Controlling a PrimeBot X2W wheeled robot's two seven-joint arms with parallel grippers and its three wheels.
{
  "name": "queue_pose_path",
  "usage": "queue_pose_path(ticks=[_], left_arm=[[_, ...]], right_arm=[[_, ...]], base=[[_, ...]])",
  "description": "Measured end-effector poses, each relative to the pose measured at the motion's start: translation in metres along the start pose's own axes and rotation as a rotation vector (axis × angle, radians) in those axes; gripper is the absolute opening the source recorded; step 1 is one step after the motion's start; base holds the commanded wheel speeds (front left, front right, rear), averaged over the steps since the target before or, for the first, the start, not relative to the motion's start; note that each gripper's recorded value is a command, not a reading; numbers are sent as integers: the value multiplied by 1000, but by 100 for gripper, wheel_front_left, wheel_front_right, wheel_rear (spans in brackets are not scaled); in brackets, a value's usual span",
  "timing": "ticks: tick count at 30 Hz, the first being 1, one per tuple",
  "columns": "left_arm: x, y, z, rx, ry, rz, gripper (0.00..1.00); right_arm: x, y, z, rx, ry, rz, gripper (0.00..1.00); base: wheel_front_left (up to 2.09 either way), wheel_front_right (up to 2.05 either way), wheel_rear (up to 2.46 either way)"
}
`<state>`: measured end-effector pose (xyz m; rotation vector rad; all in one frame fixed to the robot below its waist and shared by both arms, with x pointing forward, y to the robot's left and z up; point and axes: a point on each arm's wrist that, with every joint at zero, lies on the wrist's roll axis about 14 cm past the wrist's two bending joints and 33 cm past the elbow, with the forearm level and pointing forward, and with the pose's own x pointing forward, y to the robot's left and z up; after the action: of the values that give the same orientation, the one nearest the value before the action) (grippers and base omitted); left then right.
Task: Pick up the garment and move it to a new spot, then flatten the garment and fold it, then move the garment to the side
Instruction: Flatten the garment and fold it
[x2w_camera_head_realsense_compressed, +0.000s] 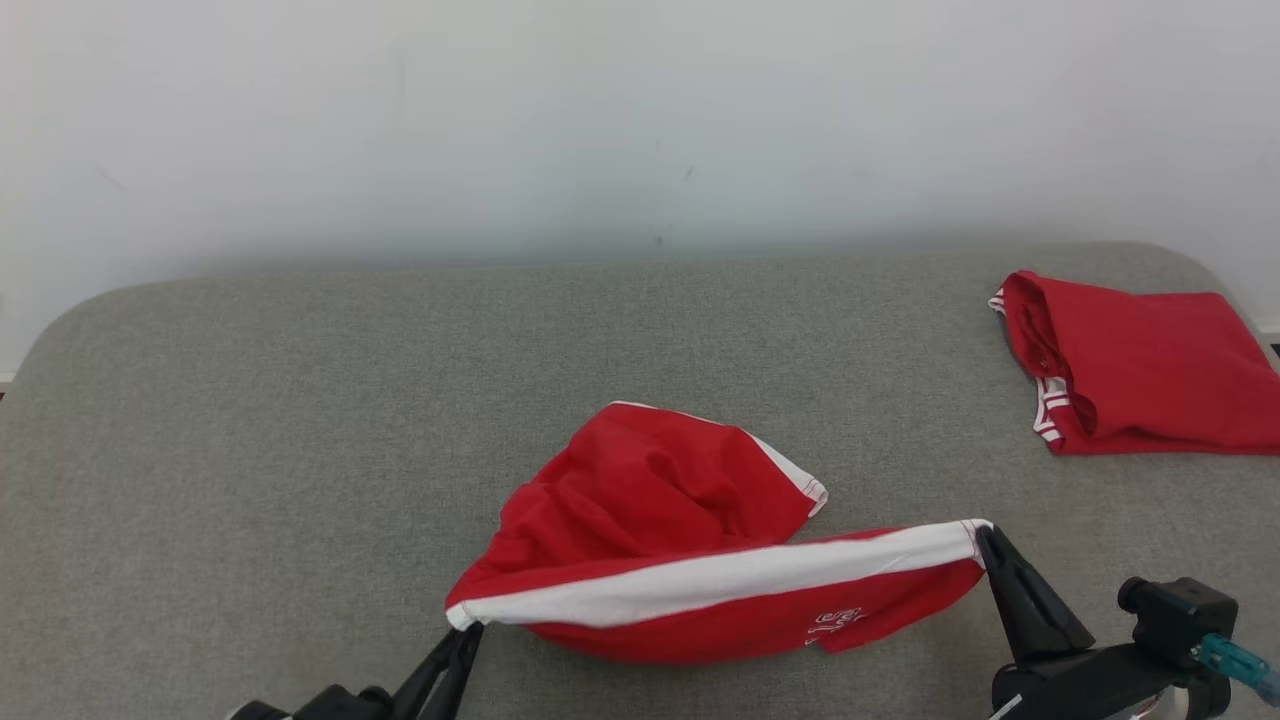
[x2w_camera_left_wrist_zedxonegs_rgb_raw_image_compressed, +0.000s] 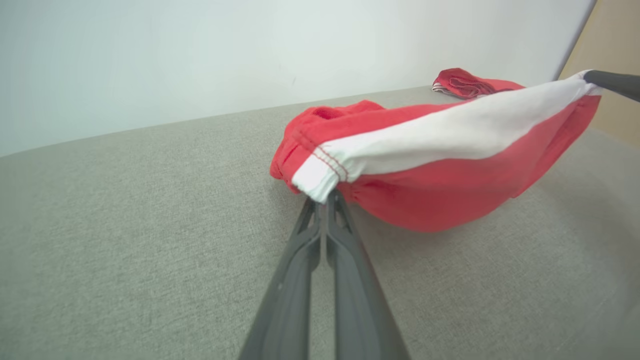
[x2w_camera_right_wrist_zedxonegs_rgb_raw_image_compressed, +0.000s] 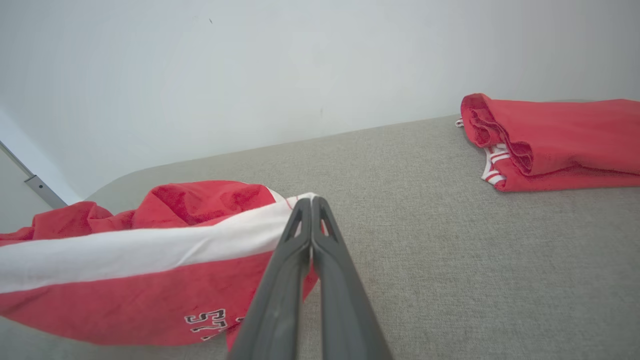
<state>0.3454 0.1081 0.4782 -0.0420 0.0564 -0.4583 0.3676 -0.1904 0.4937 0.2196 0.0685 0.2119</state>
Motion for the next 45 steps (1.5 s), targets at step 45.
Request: queue_pose_path(ticks=[45], left_arm=[[276,99,311,349,-340,-140,0]], right_arm=[[302,15,282,-99,-303,102,0]], base=[[0,0,0]])
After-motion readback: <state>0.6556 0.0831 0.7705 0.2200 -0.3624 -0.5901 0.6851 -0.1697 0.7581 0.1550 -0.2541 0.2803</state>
